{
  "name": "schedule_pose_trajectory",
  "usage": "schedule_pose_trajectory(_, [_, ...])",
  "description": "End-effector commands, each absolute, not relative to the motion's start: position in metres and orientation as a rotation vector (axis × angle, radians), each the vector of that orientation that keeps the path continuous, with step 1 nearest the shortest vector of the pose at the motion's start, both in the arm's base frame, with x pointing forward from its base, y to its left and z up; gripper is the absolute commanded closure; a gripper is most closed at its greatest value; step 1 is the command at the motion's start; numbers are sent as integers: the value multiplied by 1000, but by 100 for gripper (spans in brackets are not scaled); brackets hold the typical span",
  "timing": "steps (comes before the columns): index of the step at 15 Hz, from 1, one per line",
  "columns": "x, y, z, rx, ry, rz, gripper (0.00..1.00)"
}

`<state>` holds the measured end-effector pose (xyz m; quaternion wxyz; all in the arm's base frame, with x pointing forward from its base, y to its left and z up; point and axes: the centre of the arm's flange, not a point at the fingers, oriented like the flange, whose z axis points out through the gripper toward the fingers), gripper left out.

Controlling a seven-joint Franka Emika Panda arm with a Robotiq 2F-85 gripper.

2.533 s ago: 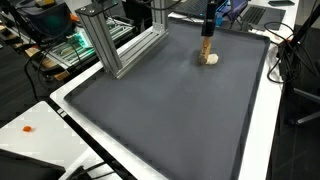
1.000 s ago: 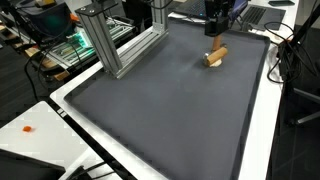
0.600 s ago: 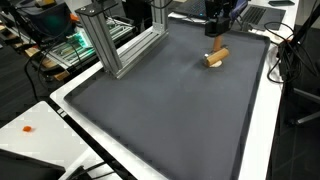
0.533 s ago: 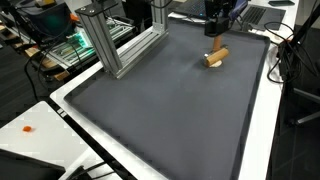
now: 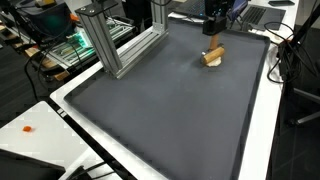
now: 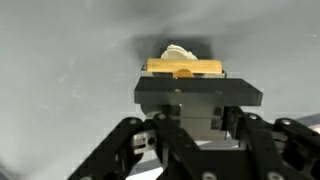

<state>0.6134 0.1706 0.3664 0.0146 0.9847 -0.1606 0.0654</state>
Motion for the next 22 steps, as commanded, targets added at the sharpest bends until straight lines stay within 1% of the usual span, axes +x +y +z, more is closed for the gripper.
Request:
schedule_pose_trajectory(1, [610,169,354,3059,-465,72,73])
schedule_pose_trajectory(15, [604,166,352,3074,-313,-39,73])
schedule_pose_trajectory(22, [611,164,367,3085,-118,30,73])
